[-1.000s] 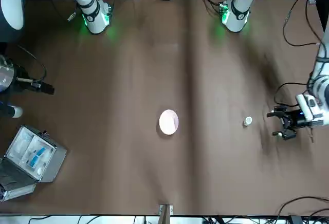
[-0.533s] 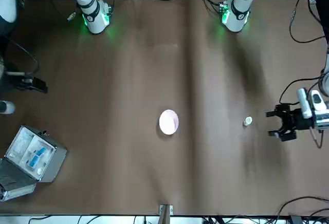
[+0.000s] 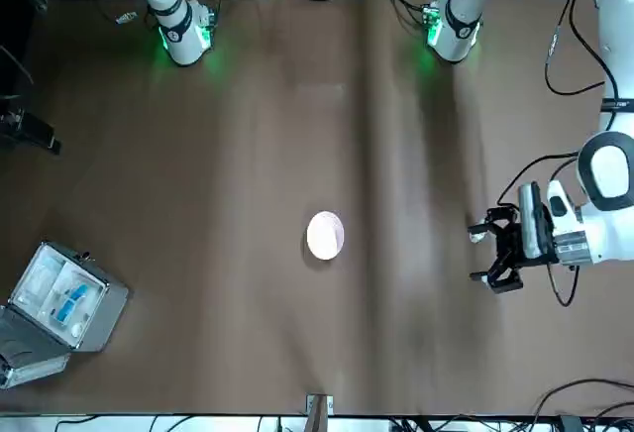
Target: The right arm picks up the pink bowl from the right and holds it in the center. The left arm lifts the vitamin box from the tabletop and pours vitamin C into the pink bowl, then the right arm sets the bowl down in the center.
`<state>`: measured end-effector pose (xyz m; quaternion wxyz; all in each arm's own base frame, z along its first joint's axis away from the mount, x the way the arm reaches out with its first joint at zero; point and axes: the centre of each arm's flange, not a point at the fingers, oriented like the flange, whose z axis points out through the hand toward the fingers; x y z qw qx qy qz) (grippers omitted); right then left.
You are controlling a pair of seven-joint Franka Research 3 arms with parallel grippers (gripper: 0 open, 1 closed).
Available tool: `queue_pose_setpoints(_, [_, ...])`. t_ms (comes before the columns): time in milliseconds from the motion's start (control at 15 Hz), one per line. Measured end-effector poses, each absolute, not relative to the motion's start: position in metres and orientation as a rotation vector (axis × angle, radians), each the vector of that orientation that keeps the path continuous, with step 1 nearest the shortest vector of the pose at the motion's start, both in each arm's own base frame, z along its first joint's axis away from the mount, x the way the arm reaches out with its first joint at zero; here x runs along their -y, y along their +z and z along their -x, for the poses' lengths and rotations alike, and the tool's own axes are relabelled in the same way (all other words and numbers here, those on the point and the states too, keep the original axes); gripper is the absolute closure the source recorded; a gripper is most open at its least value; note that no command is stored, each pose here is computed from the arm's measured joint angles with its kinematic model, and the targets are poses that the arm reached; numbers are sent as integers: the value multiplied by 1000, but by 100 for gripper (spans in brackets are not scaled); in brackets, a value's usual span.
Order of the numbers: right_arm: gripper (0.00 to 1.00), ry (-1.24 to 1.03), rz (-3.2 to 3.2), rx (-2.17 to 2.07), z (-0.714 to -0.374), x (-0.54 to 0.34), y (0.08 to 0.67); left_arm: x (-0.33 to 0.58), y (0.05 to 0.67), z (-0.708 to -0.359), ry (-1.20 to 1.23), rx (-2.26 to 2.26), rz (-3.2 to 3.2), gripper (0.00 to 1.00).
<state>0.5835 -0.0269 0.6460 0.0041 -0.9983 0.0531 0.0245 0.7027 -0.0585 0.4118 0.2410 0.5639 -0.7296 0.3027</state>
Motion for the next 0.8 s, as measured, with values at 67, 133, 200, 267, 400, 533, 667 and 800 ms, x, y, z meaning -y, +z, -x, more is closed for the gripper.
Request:
queue_pose_setpoints(67, [1,72,3123,-164,-580,27,642,72,419,-704,808,1983,-1581,0])
queue_pose_setpoints(133, [1,72,3119,-164,-576,28,638,84,424,-705,782,1973,-1619,0])
queue_pose_setpoints(200, [1,71,3116,-163,-573,28,635,95,426,-705,753,1964,-1657,0])
queue_pose_setpoints(267, [1,64,3113,-163,-570,29,633,103,427,-706,728,1955,-1694,0])
queue_pose_setpoints(400, [1,37,3105,-160,-564,30,630,114,427,-708,688,1940,-1761,0])
queue_pose_setpoints(533, [1,19,3099,-148,-558,27,629,121,428,-710,660,1909,-1829,0])
queue_pose_setpoints(667, [1,9,3098,-137,-554,23,631,125,438,-713,639,1827,-1953,0])
queue_pose_setpoints(800, [1,3,3098,-135,-553,22,633,129,453,-711,607,1716,-2078,0])
